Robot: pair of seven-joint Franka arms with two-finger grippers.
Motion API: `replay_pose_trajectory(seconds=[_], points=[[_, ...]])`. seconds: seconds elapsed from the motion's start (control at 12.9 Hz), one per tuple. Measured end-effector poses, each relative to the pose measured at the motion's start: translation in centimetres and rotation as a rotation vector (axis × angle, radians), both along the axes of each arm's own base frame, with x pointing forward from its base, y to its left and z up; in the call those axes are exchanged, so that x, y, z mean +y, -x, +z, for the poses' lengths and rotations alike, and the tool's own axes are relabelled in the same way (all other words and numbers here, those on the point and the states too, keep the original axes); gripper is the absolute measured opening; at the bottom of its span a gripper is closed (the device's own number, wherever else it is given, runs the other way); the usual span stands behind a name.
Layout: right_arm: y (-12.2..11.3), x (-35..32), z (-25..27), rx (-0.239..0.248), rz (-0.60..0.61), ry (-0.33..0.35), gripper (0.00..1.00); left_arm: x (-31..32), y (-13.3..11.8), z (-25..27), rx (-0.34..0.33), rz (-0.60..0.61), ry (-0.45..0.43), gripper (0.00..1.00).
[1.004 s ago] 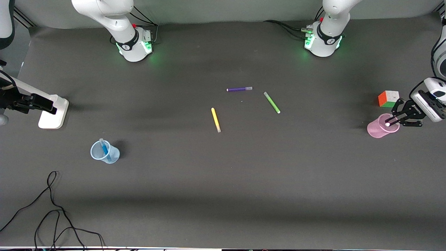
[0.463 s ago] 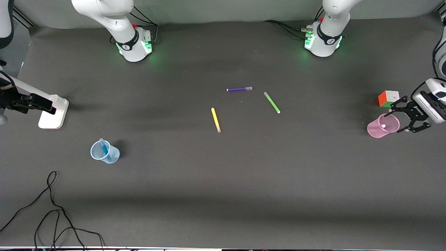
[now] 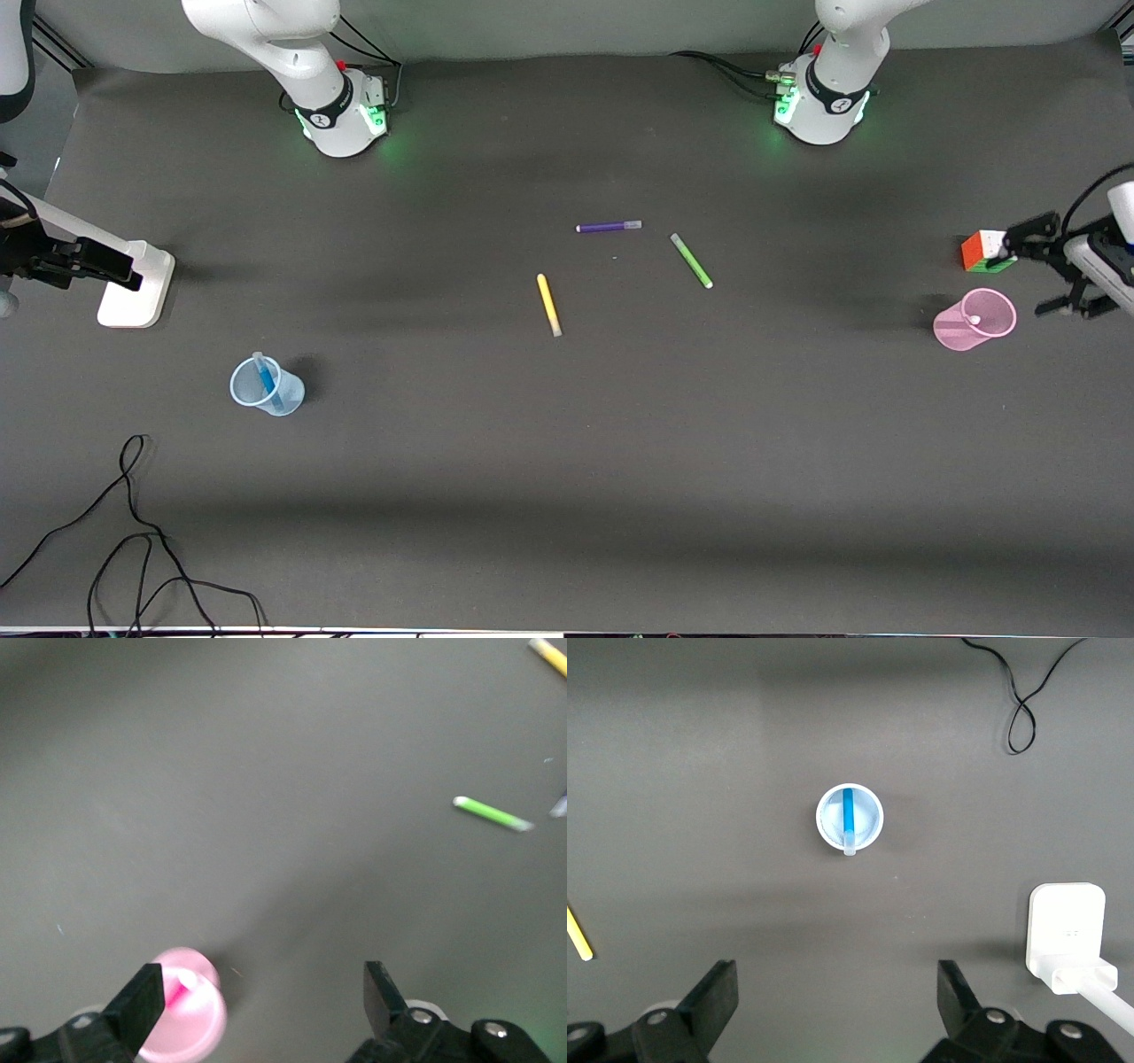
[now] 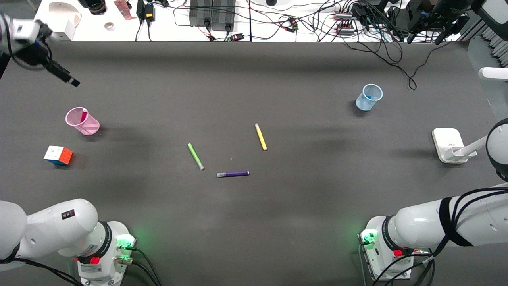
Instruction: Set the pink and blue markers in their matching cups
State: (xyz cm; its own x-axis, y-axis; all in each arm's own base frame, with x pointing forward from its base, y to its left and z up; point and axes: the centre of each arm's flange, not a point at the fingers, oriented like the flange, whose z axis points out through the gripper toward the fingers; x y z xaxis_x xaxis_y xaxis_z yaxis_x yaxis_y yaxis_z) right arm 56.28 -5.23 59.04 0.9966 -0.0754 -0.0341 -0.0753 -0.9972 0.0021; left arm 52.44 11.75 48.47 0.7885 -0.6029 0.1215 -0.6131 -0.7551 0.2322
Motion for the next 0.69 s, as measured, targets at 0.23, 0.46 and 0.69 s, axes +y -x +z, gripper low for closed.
replay_pose_trajectory(seconds=[0.23, 0.46, 0.69], points=[[0.0, 0.0, 0.0, -0.001, 0.0, 0.0, 1.0, -7.8, -0.7, 7.5, 0.131, 0.202, -0.198, 1.0], [0.0, 0.0, 0.1, -0.002, 0.0, 0.0, 1.0, -16.1, -0.9, 10.2, 0.132, 0.379, -0.304, 1.0], [0.0, 0.0, 0.1, -0.003, 0.0, 0.0, 1.0, -20.3, -1.5, 10.3, 0.139, 0.473, -0.324, 1.0]])
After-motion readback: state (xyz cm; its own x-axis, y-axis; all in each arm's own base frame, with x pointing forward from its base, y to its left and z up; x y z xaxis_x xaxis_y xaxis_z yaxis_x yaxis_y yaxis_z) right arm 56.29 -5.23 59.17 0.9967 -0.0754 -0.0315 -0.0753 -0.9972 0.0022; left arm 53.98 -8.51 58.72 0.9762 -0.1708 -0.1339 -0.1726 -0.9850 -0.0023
